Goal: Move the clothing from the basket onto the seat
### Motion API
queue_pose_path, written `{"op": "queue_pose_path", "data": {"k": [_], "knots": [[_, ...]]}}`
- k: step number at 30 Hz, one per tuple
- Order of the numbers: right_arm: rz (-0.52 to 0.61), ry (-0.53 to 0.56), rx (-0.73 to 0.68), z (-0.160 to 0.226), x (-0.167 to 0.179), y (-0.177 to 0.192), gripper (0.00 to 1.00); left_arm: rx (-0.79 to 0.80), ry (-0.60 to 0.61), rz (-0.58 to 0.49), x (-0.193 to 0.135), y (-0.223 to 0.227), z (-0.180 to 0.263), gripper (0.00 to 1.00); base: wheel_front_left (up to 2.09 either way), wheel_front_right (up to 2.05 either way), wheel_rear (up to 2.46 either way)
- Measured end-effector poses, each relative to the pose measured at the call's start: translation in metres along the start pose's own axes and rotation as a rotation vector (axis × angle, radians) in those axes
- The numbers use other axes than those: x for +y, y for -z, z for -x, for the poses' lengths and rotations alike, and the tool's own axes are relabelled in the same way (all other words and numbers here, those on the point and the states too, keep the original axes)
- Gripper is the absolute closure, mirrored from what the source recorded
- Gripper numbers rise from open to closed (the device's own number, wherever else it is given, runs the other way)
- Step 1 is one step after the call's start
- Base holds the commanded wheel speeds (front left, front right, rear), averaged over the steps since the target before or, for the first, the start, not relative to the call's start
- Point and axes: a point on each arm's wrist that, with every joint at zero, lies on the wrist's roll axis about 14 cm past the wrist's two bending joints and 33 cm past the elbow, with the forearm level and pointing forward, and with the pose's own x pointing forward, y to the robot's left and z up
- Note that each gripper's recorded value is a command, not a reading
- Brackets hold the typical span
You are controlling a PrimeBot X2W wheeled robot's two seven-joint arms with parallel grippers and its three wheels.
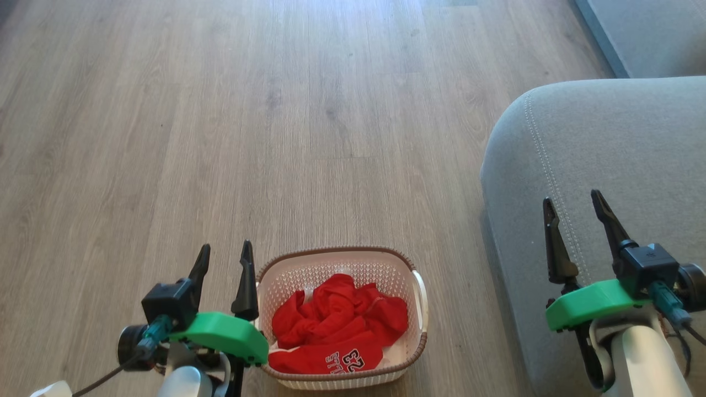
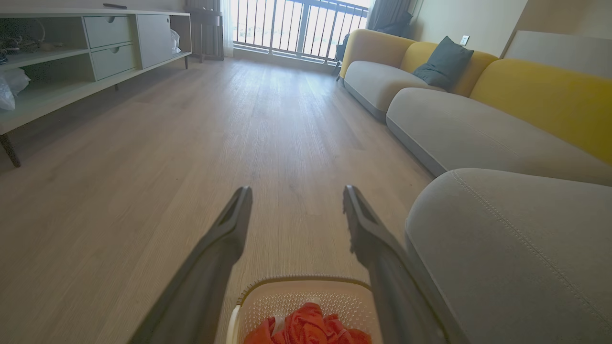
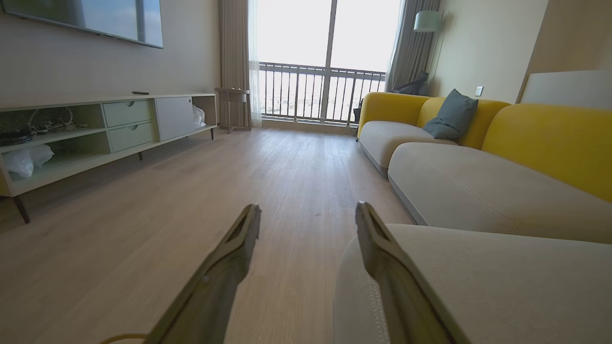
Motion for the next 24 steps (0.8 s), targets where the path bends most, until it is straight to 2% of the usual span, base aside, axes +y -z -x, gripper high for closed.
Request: {"op": "queue_pose_path", "data": {"k": [9,24], "knots": [[-0.033,0.008,0.05,0.005,0.0,0.016,0.0,0.057,-0.029,0.0,0.007,0.018,0.003,0.0,0.0,0.0,0.0],[-0.034,0.002,0.053,0.005,0.002,0.017,0.0,0.056,-0.032,-0.009,0.008,0.017,0.005,0.0,0.0,0.0,0.0]]}}
